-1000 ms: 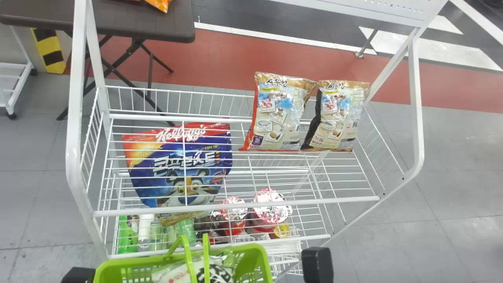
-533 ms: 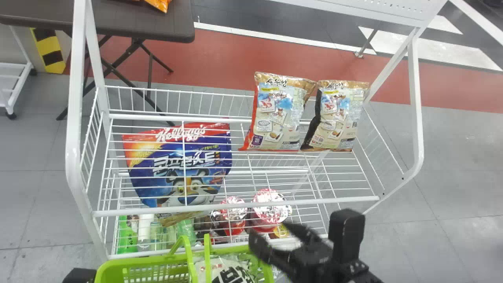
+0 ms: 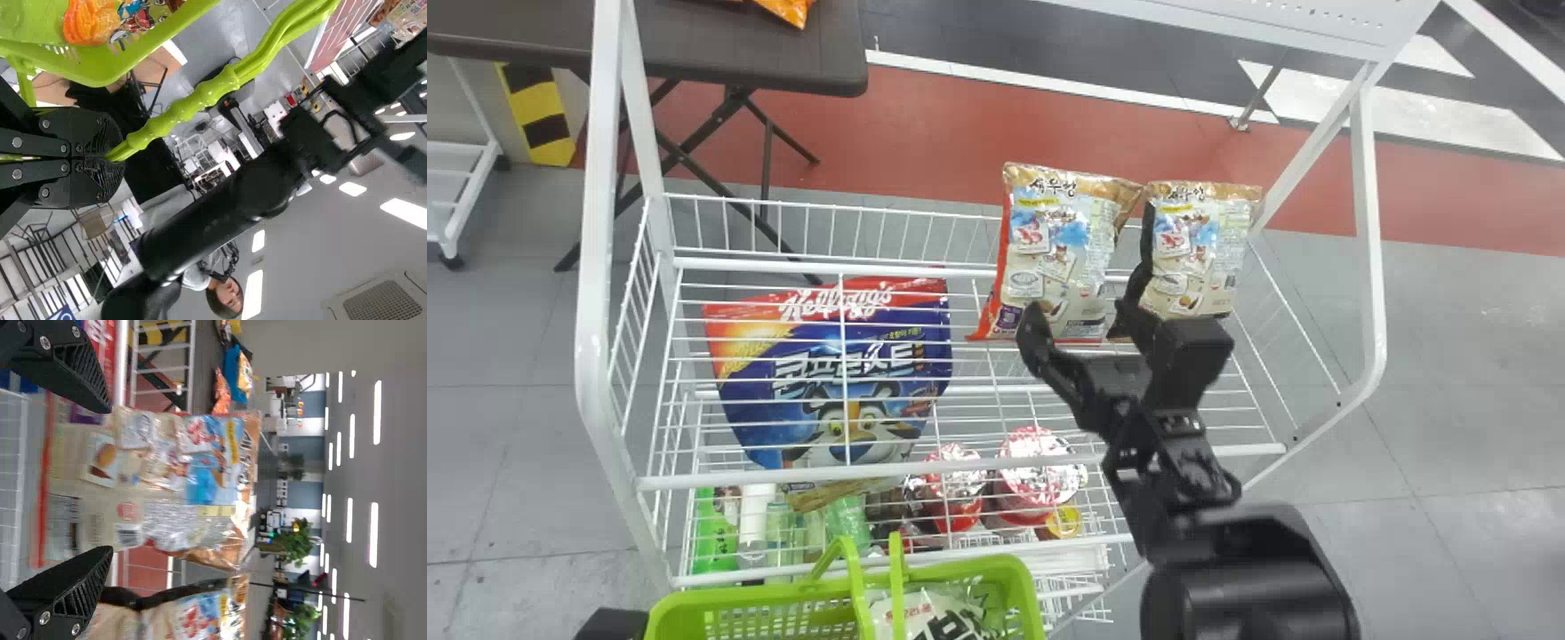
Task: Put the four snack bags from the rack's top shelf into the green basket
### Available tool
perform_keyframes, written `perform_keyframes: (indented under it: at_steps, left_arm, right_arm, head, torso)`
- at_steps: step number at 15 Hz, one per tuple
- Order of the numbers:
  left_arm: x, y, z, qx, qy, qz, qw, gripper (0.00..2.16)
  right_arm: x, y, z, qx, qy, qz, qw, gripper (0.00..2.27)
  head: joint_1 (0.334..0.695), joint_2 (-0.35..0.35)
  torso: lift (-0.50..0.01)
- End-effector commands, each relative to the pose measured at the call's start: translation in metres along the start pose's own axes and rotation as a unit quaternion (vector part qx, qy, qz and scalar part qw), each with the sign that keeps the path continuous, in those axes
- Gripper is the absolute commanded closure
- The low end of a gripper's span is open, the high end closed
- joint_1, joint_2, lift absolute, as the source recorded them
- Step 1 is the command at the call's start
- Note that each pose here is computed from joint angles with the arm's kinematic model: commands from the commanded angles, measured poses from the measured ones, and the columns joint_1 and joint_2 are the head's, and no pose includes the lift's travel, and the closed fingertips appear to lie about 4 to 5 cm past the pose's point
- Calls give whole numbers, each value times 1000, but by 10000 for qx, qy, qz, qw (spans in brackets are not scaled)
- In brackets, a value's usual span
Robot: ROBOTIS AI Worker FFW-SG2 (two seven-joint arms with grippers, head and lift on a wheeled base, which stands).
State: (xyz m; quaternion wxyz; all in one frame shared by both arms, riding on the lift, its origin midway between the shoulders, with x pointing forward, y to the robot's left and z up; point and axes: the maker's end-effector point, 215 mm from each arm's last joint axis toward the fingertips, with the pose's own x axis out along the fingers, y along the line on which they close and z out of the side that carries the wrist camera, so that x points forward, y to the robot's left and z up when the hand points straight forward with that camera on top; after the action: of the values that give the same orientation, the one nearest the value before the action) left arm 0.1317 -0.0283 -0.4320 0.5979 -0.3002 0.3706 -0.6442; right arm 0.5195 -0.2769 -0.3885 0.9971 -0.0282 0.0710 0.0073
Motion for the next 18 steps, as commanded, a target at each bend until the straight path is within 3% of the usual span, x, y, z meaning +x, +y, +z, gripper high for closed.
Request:
perform_keyframes:
  at_steps: [1, 2, 3, 4, 5, 7, 15, 18]
  left_arm:
    - [-1, 1, 0, 0, 4, 19, 10000, 2108]
    - [-2, 2, -1, 0, 14, 32, 10000, 2108]
    - [-3, 2, -1, -15, 22, 42, 10000, 2108]
    - [-4, 3, -1, -15, 11, 50, 10000, 2108]
    - [-6, 3, -1, -44, 12, 57, 10000, 2108]
    - [-5, 3, -1, -29, 22, 53, 10000, 2108]
    - [-3, -1, 0, -27, 9, 37, 10000, 2108]
    - [-3, 0, -1, -26, 12, 73, 10000, 2108]
  right_arm:
    - [30, -3, 10, -79, -60, -57, 9999, 87]
    - [38, -4, 7, -102, 50, -29, 9999, 167]
    - [43, -4, -3, -87, 302, 99, 9995, 765]
    - [41, 2, -15, -17, 543, 200, 9983, 1703]
    - [36, 6, -27, 47, 721, 284, 9970, 2118]
    - [26, 14, -11, 42, 506, 464, 9976, 2219]
    - [-44, 4, 38, 324, 139, 742, 9966, 2219]
    - [-102, -3, 30, 698, 834, 1079, 9882, 2219]
  head:
    - [695, -350]
    - [695, -350]
    - [695, -350]
    - [695, -350]
    - [695, -350]
    - [695, -350]
    - [695, -350]
    - [695, -350]
  torso:
    - [0]
    - [0]
    - [0]
    - [0]
    - [0]
    - [0]
    - [0]
    - [0]
